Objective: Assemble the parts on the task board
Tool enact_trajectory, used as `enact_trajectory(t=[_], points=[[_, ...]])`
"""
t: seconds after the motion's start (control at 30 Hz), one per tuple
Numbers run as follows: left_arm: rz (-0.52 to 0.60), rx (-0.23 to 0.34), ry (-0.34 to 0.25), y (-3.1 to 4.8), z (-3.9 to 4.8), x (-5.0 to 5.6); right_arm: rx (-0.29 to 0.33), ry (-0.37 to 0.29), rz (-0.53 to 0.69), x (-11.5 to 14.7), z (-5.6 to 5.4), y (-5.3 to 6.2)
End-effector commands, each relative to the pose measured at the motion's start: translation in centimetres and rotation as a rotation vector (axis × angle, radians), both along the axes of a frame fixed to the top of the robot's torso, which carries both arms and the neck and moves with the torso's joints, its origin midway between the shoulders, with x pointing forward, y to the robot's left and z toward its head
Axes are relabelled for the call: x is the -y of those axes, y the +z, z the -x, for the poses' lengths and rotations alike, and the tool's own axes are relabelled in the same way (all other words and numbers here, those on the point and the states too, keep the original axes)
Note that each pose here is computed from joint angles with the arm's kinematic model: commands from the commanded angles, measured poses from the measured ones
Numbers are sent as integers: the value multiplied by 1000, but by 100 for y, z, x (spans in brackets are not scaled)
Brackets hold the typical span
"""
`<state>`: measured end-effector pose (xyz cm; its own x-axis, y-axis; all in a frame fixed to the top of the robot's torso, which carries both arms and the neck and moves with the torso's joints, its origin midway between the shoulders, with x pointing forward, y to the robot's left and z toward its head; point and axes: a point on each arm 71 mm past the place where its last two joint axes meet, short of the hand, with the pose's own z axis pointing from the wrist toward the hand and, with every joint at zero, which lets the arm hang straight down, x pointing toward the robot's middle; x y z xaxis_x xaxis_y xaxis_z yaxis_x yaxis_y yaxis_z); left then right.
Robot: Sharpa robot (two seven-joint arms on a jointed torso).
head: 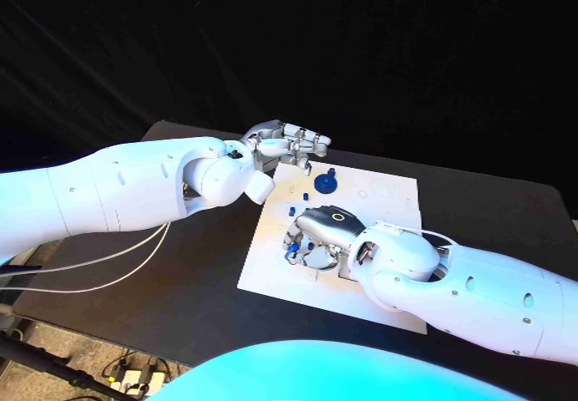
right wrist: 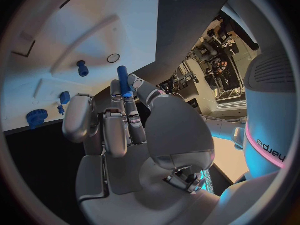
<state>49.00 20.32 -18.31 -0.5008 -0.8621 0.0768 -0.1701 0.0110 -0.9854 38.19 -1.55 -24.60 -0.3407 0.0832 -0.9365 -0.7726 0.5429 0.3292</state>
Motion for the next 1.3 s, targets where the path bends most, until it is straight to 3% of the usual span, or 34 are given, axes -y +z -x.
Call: enact_trajectory(t=[0.03,0.37,1.3], points=[[10,4,-19,9,5,23,10,6,30,8,-16,-40],[10,3,-20,8,3,20,30,3,76,44,-53,-93],[9,1,-19,7,4,9,17,22,82,23,19,-107]])
